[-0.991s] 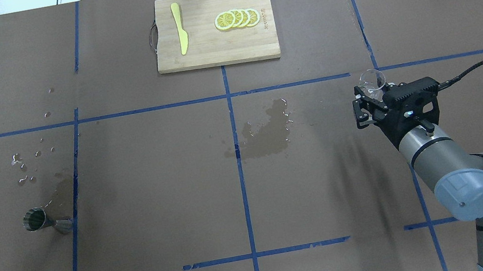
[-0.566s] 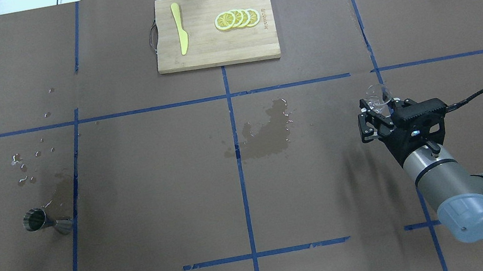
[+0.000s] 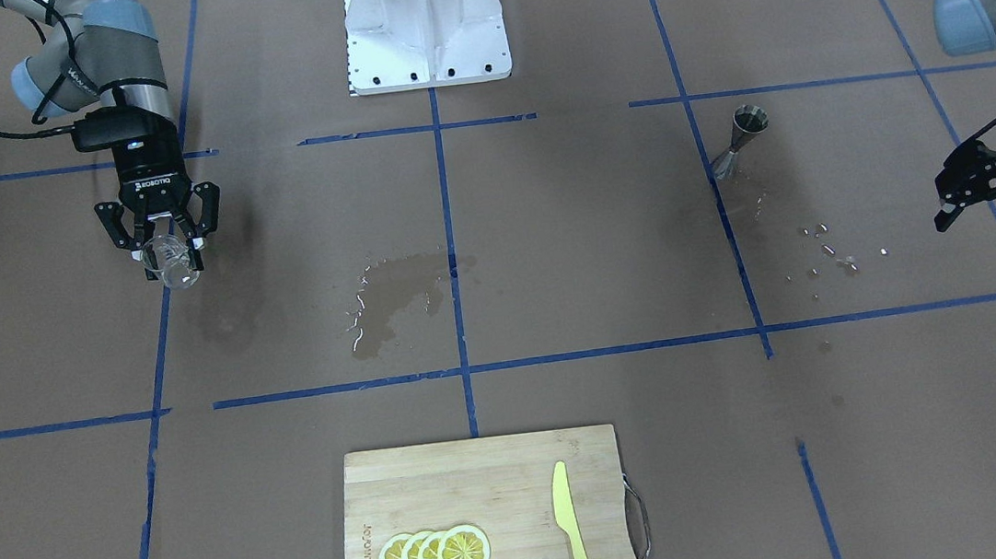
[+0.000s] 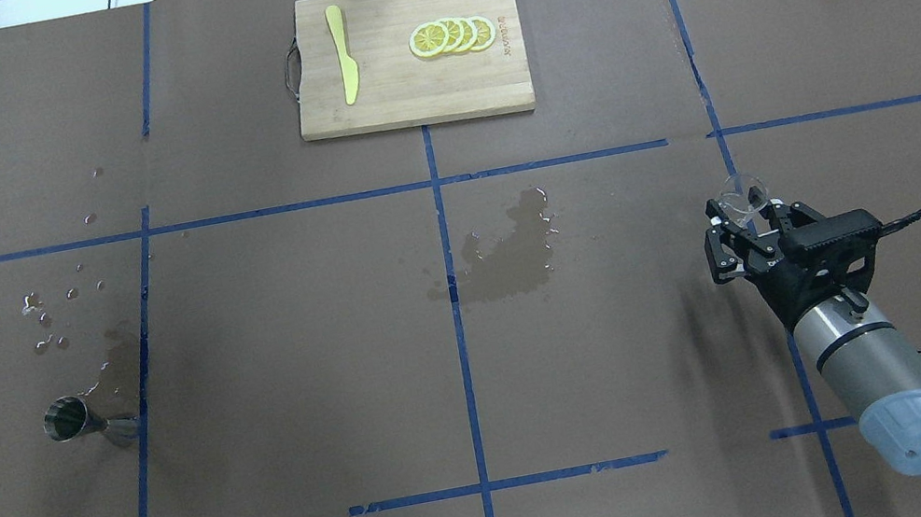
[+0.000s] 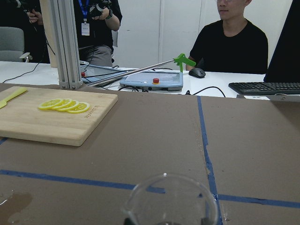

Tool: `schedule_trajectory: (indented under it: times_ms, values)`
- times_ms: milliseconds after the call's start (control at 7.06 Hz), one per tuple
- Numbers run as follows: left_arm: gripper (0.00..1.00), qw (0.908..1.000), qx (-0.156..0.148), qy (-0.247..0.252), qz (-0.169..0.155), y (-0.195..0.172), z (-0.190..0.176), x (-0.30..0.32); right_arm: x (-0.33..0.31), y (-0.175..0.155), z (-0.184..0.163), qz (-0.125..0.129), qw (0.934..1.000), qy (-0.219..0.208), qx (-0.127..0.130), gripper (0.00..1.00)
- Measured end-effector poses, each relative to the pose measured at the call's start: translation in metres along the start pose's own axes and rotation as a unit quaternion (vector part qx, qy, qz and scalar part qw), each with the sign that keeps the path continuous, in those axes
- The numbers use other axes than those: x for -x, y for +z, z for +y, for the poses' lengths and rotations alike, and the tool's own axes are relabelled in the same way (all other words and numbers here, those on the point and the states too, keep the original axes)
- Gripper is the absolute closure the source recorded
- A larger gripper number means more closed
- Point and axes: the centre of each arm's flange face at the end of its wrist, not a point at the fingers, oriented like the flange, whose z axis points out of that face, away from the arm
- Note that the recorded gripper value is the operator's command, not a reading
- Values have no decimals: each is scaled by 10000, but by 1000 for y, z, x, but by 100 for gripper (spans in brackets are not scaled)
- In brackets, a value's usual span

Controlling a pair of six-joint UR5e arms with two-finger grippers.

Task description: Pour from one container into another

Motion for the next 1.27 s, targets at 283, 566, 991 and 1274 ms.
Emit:
schedule_trajectory:
  times_ms: [283, 566, 991, 1274]
  values:
    - [0, 10000, -6, -12, 1, -2, 2, 1, 4, -6, 11, -1, 10000, -53, -74, 100]
    - [0, 10000, -28, -33, -7, -3, 3, 1, 10, -15, 28, -25, 9999, -103, -127, 100]
    - [0, 10000, -55, -28, -12, -4, 2, -1, 3, -16, 54, 21, 9999, -110, -77, 100]
    - [0, 10000, -70, -18, -14, -5, 2, -2, -2, -14, 62, 57, 9998, -177, -54, 100]
